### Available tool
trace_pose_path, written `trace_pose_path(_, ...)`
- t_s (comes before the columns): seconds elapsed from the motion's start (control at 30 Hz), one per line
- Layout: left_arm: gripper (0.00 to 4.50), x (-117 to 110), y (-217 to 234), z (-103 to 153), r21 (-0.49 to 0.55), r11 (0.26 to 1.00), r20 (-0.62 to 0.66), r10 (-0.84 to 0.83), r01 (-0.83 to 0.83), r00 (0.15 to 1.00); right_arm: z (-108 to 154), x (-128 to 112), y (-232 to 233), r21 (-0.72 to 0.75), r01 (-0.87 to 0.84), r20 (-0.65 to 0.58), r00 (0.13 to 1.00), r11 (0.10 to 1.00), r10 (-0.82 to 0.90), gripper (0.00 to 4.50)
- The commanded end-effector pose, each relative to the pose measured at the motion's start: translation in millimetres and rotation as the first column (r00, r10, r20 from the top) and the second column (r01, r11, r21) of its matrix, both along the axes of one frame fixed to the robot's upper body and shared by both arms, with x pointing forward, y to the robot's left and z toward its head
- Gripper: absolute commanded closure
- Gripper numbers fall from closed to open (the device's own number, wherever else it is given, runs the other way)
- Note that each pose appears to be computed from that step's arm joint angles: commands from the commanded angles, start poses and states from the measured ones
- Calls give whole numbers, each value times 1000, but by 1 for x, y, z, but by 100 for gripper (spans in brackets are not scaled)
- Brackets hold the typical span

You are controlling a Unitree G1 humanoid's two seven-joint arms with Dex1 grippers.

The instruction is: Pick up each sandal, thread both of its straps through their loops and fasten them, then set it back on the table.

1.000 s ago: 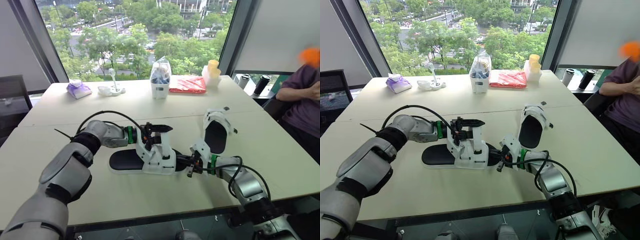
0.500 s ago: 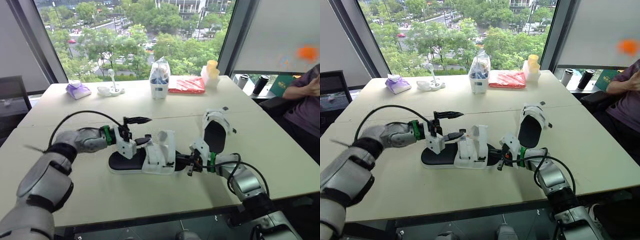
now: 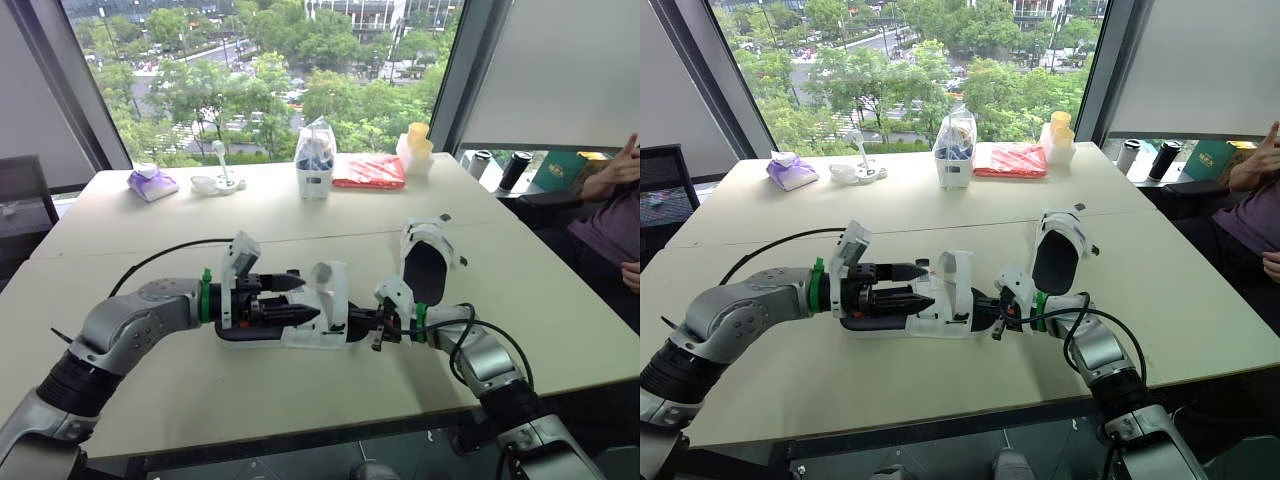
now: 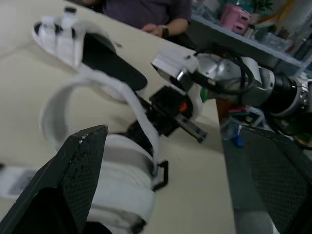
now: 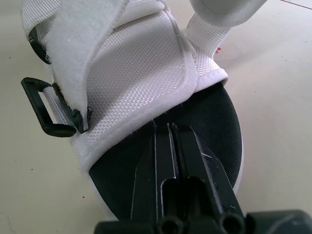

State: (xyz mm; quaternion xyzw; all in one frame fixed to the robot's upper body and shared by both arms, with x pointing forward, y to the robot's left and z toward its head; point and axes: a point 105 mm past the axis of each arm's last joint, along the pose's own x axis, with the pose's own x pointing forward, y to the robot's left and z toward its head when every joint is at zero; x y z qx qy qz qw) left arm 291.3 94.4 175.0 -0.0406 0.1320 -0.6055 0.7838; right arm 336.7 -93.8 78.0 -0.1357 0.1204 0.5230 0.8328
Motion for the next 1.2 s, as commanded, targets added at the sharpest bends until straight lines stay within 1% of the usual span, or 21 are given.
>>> trace_pose_path(0.03, 4, 2, -13, 10, -16, 1000, 26, -6, 6, 1000, -41, -15, -5, -96, -15, -134, 991, 995, 2, 450)
trace_pose_path(0.2, 4, 18, -30, -4, -3, 1000, 16, 31, -31, 999, -40, -14, -3, -94, -19, -131, 991, 995, 6, 450)
trace_pose_path(0.33, 4, 29, -37, -20, 66, 997, 43, 44, -47, 998, -40, -14, -3, -92, -16, -128, 992, 996, 4, 450)
trace_pose_path(0.6, 4, 34, -55, -24, 35, 999, 25, -4, 3, 1000, -42, -17, -3, -84, 2, -131, 991, 996, -13, 450)
trace_pose_path(0.7, 87, 36, -63, -26, 26, 1000, 27, -9, 8, 1000, -42, -16, -2, -79, 8, -132, 991, 997, -18, 450)
trace_pose_path(0.77, 184, 36, -66, -25, 24, 1000, 35, -14, 13, 999, -42, -16, -1, -78, 10, -131, 991, 997, -20, 450)
trace_pose_path(0.93, 445, 41, -66, -26, 41, 999, 63, -2, 0, 998, -41, -15, -2, -77, 14, -129, 991, 997, -24, 450)
trace_pose_path(1.03, 445, 43, -65, -15, -3, 1000, 46, 7, -7, 999, -42, -15, -2, -77, 15, -130, 991, 997, -25, 450)
trace_pose_path(1.13, 445, 49, -62, 4, -111, 993, -41, 34, -39, 999, -42, -16, -2, -77, 14, -134, 991, 997, -24, 450)
trace_pose_path(1.2, 445, 51, -59, 9, -140, 989, -81, 36, -47, 996, -43, -16, -1, -78, 11, -137, 990, 997, -21, 450)
